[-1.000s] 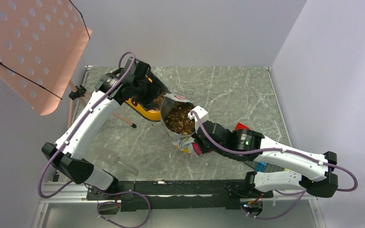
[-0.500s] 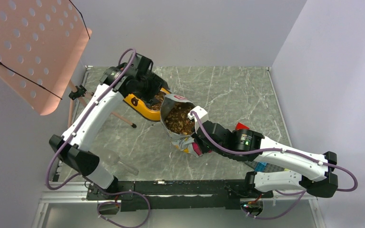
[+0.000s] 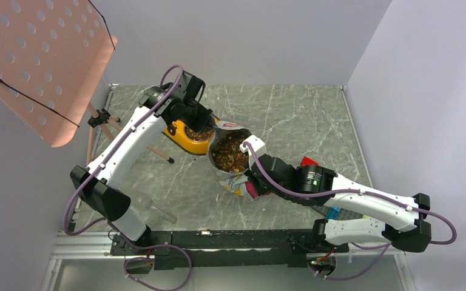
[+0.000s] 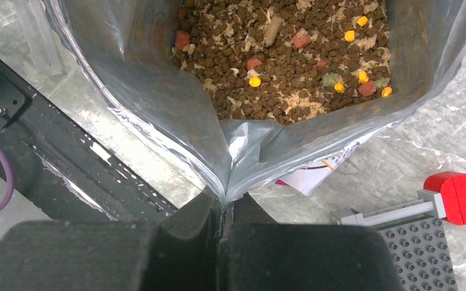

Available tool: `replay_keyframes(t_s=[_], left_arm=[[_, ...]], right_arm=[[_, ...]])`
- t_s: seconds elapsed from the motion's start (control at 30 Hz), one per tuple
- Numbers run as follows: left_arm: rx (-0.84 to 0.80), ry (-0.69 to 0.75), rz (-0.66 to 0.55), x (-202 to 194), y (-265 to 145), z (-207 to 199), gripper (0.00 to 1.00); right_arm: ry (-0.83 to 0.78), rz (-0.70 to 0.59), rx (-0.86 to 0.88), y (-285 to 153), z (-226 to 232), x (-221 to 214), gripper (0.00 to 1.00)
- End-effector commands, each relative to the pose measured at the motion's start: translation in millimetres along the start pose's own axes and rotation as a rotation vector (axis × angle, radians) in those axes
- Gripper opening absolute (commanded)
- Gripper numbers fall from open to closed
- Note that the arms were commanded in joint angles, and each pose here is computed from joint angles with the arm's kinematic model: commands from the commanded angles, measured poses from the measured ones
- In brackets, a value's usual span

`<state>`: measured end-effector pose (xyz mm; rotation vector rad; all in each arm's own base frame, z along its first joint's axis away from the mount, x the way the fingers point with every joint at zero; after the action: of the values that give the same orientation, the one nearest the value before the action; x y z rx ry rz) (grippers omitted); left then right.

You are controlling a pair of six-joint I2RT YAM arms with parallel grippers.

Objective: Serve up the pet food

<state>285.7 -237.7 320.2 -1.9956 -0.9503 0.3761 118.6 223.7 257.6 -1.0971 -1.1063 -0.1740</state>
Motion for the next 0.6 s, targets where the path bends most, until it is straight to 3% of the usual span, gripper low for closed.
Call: replay_keyframes(t_s=[0.0, 0.2, 0.43, 0.57], left_arm=[[-0.135, -0.006, -0.004, -1.1, -17.7, -19.9, 0.01], [-0.096, -0.064, -0.065, 25.4, -28.6, -14.6, 0.0], [-0.003, -0.164, -0.237, 96.9, -51.0, 17.2, 0.0], [-0.014, -0.175, -0.273, 106.1, -65.3, 27.7, 0.0]], right_arm=[[0.015, -0.105, 0.004, -4.9, 0.9, 21.7, 0.0], [-0.009, -0.077, -0.035, -11.0, -10.2, 10.9, 0.0], [-0.015, -0.049, -0.064, -32.4, -32.4, -14.0, 0.0], [-0.021, -0.071, -0.049, -42.9, -37.7, -15.8, 0.0]])
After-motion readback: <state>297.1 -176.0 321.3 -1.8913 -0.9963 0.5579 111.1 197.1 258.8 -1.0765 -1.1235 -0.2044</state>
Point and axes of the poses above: each gripper's point midway between its finger pads, its own y axis out along the fingers, its own z axis along the line the jaws close on, x = y × z, the point moved 5 cm from there along -y, back along the fingers, and after that the axes turned 1 degree about y, right-handed, at the moved point
